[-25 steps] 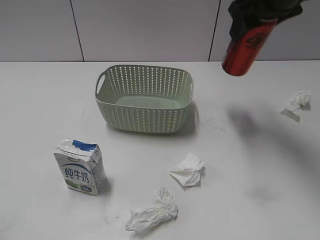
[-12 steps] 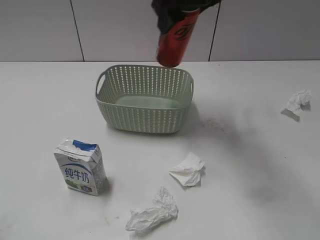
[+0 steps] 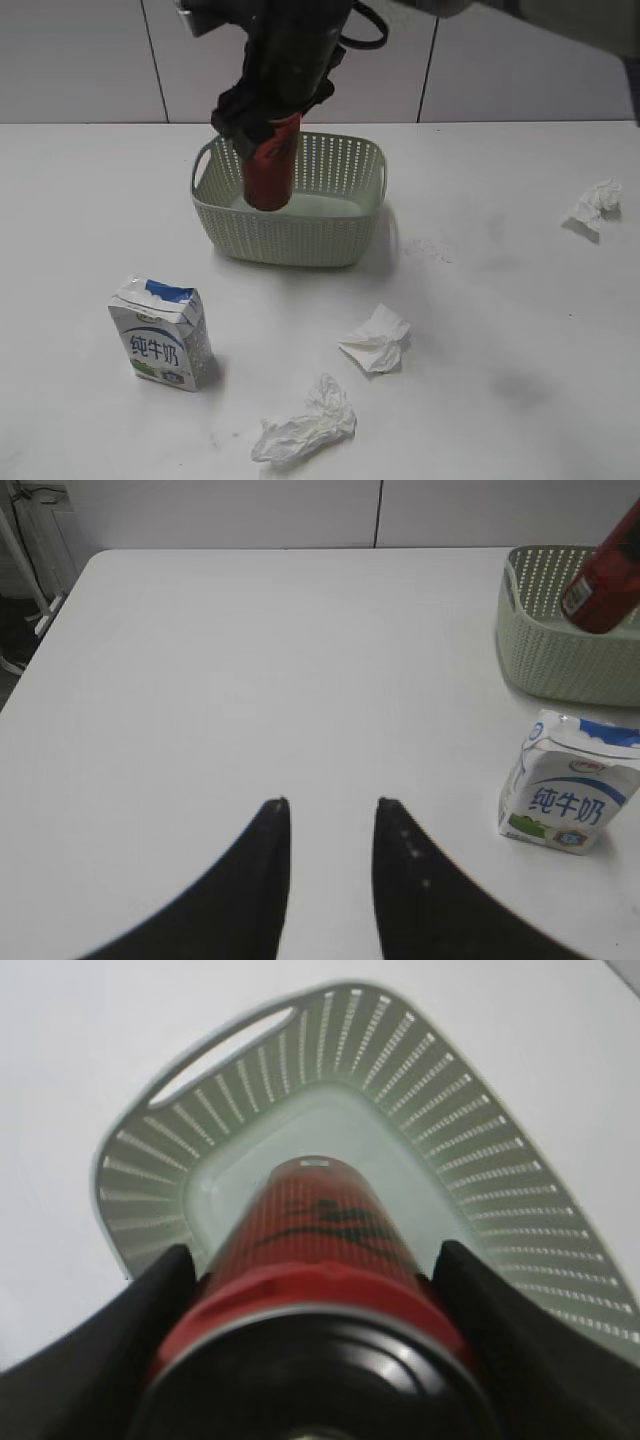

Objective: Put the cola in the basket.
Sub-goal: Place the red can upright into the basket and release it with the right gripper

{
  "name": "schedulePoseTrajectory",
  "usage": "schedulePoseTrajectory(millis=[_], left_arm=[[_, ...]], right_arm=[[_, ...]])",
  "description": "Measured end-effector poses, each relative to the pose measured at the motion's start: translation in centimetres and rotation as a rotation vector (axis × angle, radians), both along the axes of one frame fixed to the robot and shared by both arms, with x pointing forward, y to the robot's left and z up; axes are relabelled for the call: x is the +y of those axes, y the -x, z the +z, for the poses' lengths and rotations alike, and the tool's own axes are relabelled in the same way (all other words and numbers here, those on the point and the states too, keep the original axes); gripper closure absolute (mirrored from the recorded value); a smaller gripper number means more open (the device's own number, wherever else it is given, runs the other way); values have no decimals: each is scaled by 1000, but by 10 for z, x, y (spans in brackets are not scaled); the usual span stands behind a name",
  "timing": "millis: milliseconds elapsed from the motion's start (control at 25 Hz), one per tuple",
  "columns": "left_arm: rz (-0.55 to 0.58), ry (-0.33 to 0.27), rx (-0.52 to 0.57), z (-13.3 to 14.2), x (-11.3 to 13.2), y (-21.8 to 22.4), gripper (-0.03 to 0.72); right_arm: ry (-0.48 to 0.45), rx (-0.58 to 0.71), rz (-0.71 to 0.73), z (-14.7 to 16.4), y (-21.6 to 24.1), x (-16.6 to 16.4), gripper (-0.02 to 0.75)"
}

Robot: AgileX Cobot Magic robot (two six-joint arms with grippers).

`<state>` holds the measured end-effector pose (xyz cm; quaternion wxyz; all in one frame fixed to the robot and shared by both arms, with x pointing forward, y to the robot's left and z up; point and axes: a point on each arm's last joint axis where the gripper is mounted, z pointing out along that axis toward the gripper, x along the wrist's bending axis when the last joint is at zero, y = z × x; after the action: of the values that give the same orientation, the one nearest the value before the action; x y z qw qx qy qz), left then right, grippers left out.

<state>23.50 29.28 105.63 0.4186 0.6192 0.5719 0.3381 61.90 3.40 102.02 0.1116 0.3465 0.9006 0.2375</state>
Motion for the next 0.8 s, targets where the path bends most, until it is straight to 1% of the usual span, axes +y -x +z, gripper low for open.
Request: schedulePoseTrajectory(millis=[120,400,800], left_arm=[[0,0,0,0,0,0,459],[0,0,0,0,0,0,459],[0,0,0,0,0,0,459]], right_arm=[[23,23,0,-18,-3,3,219],[53,44,2,-45,-9,6,219],[51,41,4,-48,-10,7,219]])
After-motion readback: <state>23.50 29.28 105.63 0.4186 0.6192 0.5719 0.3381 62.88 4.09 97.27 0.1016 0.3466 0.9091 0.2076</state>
